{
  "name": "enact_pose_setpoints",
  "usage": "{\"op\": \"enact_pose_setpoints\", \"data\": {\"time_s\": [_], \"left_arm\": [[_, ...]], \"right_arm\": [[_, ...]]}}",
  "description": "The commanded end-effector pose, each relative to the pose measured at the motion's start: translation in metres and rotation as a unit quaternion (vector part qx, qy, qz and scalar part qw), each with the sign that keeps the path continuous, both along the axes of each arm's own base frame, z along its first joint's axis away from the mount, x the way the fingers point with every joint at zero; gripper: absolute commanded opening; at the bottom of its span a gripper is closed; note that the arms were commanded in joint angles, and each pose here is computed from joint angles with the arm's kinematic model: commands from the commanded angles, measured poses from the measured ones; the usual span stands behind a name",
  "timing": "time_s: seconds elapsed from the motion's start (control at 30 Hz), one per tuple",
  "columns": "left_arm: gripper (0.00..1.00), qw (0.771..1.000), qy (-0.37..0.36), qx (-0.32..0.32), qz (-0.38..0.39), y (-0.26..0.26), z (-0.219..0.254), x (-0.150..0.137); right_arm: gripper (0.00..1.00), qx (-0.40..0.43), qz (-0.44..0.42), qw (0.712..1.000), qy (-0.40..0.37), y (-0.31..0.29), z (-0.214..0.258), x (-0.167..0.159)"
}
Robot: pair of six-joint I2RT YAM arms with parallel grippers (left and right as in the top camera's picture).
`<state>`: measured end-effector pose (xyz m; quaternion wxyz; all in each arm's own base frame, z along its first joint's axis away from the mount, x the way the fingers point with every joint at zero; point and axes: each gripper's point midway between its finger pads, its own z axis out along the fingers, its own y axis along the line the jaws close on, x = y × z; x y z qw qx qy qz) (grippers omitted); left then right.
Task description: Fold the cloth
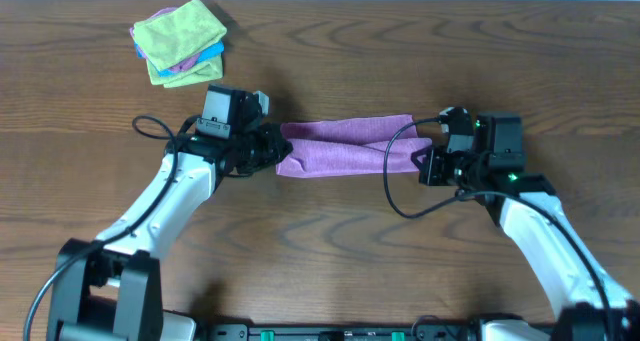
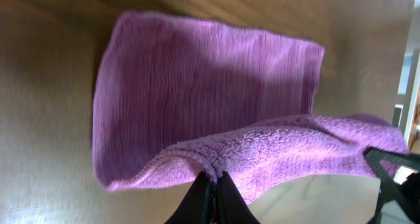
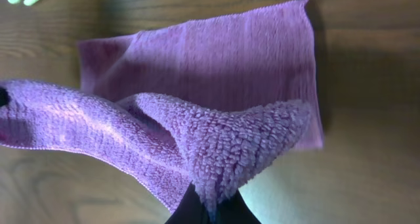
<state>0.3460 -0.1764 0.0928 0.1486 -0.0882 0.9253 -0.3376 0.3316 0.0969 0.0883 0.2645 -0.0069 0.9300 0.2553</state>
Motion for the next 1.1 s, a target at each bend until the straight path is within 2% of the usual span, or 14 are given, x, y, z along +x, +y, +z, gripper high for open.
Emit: {"op": "enact_pose_setpoints", "data": {"time_s": [0.0,0.37,0.93,1.07], "left_arm": [[0.06,1.000,0.011,0.005,0.021,0.002,-0.017,0.009],[0.06,0.999,-0.019,0.009,0.043,0.001,-0.042,0.041],[0.06,0.995,-0.039,0.055,0.079,0.018,-0.048,0.054],[0.06,0.994,-0.041,0.061,0.083,0.020,-0.049,0.055]], "right_arm": [[0.01,0.000,-0.005,1.000,0.002,0.000,-0.009,0.009],[0.01,0.002,-0.009,1.000,-0.017,0.001,-0.041,0.041],[0.01,-0.037,-0.010,0.999,-0.034,0.011,-0.062,0.054],[0.06,-0.059,-0.027,0.996,-0.055,0.004,-0.059,0.064]]}}
